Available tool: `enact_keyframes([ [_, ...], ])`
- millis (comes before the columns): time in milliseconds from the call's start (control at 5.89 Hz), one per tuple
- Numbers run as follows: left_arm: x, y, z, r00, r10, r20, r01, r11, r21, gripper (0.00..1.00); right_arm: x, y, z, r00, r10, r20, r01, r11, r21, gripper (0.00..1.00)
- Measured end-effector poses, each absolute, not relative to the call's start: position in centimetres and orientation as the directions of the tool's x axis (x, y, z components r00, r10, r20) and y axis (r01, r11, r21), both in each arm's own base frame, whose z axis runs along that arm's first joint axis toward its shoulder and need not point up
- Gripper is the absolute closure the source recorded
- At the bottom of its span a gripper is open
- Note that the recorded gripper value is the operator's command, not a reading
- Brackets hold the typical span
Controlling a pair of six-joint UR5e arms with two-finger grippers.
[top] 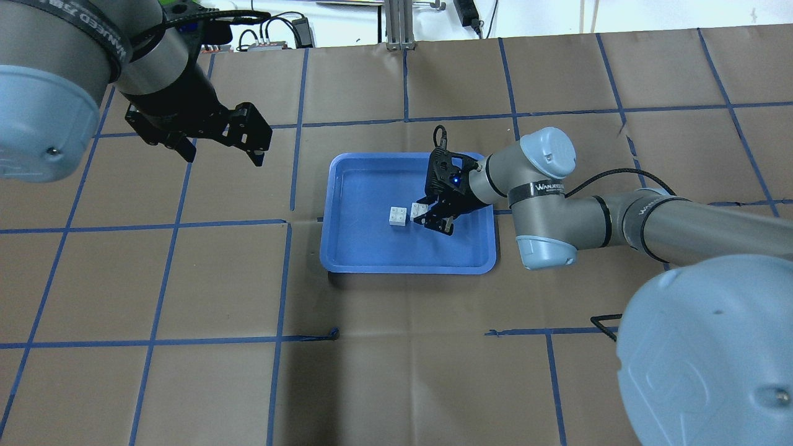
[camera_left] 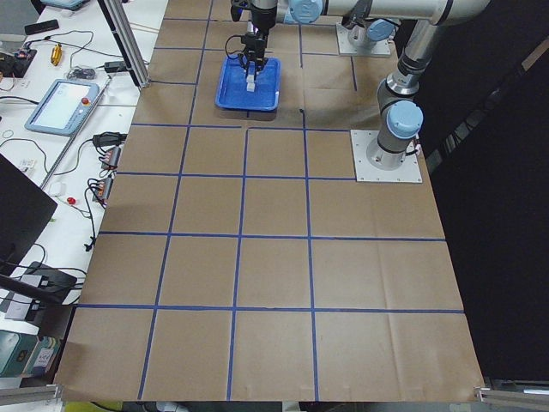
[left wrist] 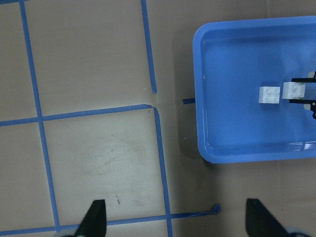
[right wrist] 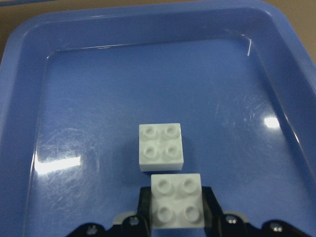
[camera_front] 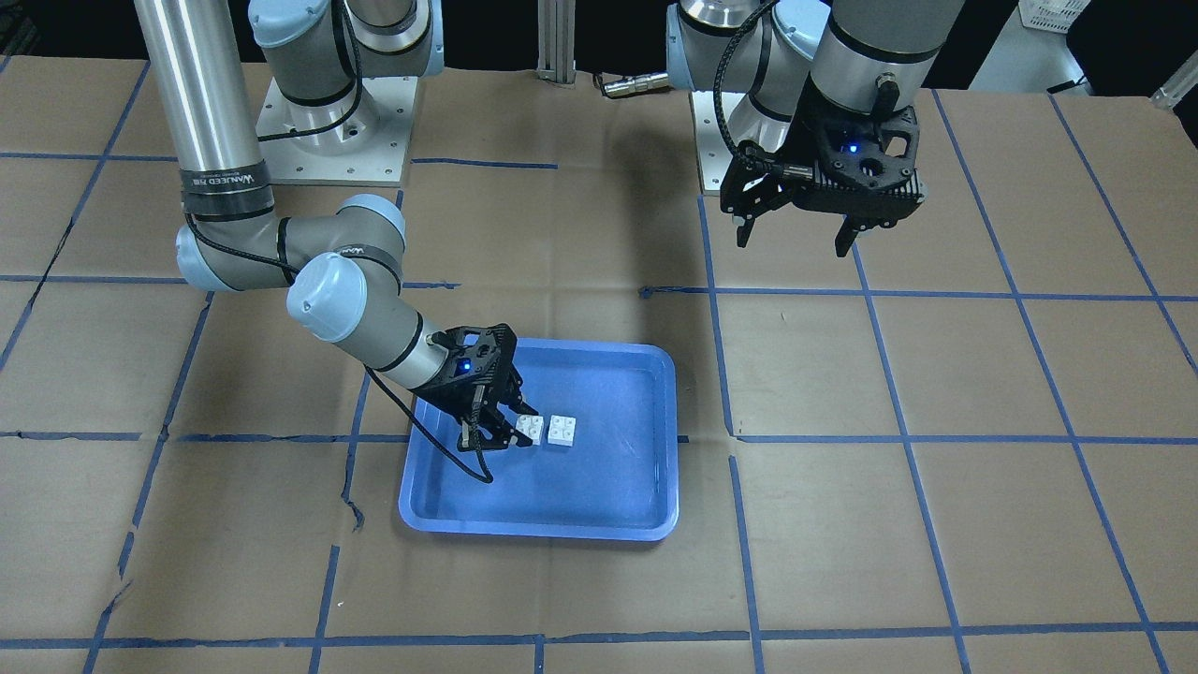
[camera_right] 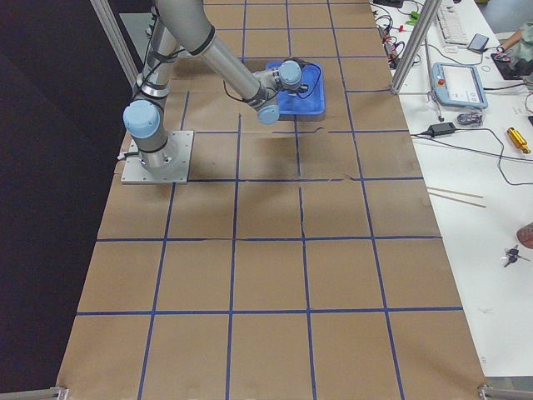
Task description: Assemble white blocks and place on blue tray
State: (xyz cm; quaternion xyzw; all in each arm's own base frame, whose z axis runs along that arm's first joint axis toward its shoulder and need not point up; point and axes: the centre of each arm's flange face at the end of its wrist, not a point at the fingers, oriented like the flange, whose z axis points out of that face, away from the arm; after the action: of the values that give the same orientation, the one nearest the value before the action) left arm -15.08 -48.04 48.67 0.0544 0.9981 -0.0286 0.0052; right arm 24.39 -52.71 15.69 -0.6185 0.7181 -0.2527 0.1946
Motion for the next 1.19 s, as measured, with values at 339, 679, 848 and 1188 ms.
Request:
enact_keyframes([
  [339, -15.14, -48.02, 48.67, -0.994, 0.109, -0.014, 0.109, 0.992, -0.056, 0.01, 24.64, -52.53, 15.52, -0.125, -0.991, 0.049, -0.795, 0.071, -0.603, 0.88],
  [679, -15.19, -48.03, 48.66, -0.994, 0.109, -0.014, 0.110, 0.992, -0.056, 0.01, 25.15, -52.27, 15.38, -0.118, -0.992, 0.045, -0.795, 0.067, -0.603, 0.88],
  [848, -15.19, -48.04, 48.69, -0.994, 0.109, -0.014, 0.110, 0.992, -0.057, 0.01, 25.21, -52.24, 15.30, -0.120, -0.992, 0.041, -0.794, 0.071, -0.604, 0.88],
  [1188, -15.22, -48.03, 48.74, -0.994, 0.110, -0.014, 0.111, 0.992, -0.059, 0.01, 25.25, -52.22, 14.94, -0.121, -0.992, 0.034, -0.794, 0.076, -0.603, 0.88],
])
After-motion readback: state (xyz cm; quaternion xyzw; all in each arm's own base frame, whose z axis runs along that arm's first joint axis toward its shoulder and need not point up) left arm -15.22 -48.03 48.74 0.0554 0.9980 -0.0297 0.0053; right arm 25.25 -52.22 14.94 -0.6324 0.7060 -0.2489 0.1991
